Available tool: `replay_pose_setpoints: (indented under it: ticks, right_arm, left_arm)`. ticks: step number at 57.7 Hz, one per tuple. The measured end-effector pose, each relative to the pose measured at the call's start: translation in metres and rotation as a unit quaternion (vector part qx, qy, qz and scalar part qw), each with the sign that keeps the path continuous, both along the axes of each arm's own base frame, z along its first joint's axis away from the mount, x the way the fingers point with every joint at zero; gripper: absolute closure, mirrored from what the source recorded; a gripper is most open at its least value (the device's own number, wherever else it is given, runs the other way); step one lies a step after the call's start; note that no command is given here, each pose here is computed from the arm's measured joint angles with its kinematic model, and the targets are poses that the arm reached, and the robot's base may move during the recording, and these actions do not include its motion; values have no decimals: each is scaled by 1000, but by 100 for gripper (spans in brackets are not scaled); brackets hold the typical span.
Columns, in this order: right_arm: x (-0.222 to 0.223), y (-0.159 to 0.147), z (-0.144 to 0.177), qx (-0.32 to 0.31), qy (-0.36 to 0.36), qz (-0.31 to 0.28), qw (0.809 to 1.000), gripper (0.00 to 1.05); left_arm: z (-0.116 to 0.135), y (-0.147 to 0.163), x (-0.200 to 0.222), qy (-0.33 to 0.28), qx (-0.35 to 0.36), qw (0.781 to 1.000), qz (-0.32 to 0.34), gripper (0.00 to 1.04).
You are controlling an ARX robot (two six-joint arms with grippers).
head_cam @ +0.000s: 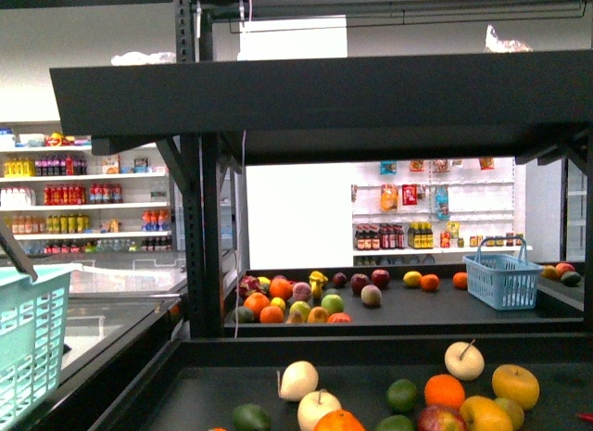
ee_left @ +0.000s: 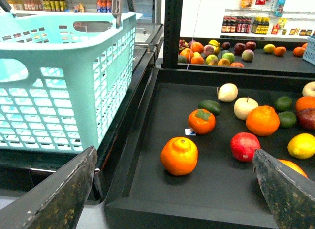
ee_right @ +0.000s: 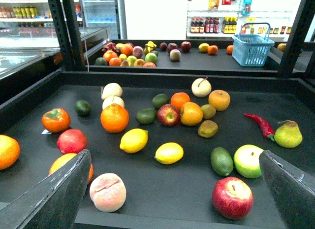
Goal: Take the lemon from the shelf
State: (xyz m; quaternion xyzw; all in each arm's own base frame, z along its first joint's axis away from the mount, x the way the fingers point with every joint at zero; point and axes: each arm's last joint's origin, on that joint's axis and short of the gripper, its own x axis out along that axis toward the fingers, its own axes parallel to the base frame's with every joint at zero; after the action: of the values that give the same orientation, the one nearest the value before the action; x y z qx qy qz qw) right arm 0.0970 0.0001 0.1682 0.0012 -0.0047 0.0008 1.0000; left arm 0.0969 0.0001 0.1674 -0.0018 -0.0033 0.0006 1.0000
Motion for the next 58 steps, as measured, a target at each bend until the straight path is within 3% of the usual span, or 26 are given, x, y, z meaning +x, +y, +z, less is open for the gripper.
replay_pose_setpoints:
  ticks: [41,49,58]
  right_arm:
    - [0,0,0,0,0,0,1000,2]
    - [0,0,0,0,0,0,1000,2]
    - [0,0,0,0,0,0,1000,2]
  left_arm:
    - [0,0,0,2,-5,1000,-3,8]
    - [3,2,11,52,-151,986,-48,8]
    - [50,22,41,41,-282,956,-61,8]
